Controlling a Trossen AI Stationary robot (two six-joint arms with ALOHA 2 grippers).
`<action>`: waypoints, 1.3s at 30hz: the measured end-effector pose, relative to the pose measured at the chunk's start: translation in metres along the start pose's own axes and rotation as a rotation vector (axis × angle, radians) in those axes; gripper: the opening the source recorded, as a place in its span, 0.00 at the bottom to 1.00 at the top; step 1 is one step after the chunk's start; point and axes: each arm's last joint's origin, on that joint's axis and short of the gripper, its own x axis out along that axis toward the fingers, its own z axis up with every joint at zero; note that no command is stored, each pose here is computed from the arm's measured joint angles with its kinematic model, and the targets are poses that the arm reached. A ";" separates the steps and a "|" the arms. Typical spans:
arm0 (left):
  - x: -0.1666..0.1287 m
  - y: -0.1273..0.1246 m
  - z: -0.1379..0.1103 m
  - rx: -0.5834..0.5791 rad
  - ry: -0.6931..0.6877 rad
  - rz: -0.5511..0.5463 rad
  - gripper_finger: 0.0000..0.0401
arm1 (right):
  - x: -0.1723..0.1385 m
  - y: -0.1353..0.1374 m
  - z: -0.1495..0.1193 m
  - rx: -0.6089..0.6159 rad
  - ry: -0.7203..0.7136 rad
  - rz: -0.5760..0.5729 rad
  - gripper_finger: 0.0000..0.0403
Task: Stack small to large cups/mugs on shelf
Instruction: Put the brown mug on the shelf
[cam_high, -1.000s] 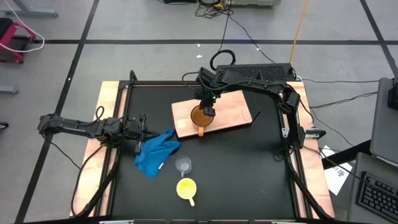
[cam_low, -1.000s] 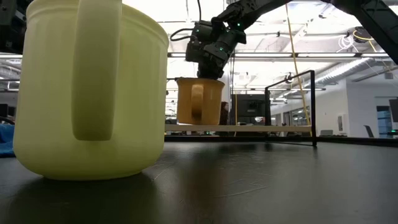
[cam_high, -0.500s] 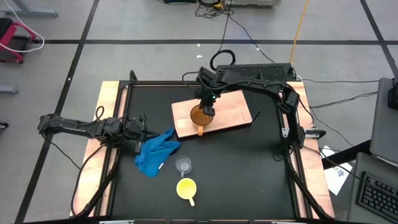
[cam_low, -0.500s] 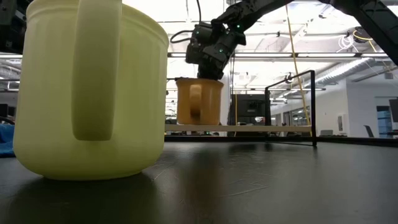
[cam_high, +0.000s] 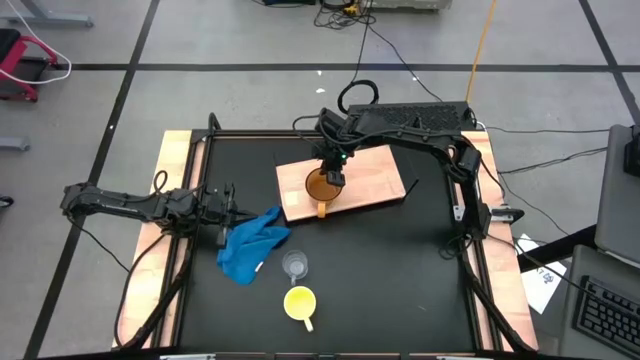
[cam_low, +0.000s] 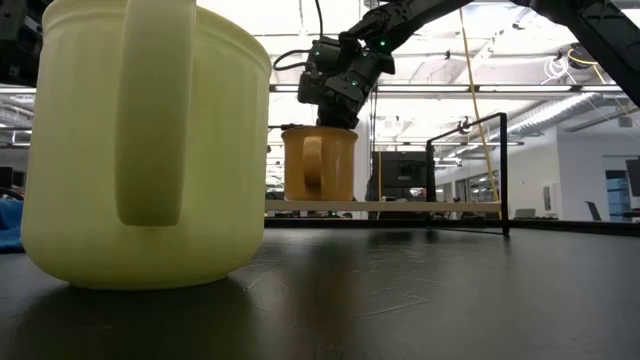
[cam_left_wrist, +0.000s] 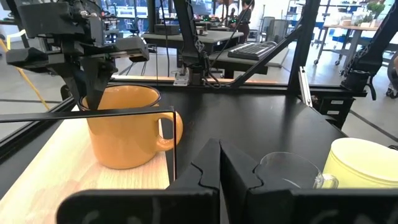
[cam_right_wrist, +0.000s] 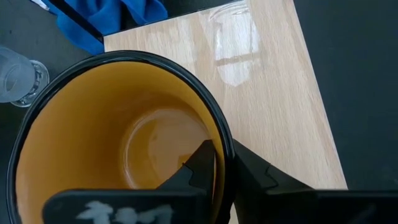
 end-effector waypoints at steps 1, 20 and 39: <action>0.000 0.000 0.000 0.000 0.000 0.000 0.01 | 0.000 0.000 0.000 0.000 -0.001 0.000 0.07; 0.000 0.000 0.000 -0.002 0.000 0.000 0.05 | 0.001 0.000 0.000 0.005 -0.002 0.004 0.26; 0.000 0.000 0.002 -0.008 -0.024 -0.001 0.05 | -0.049 0.018 0.007 -0.029 -0.072 -0.022 0.27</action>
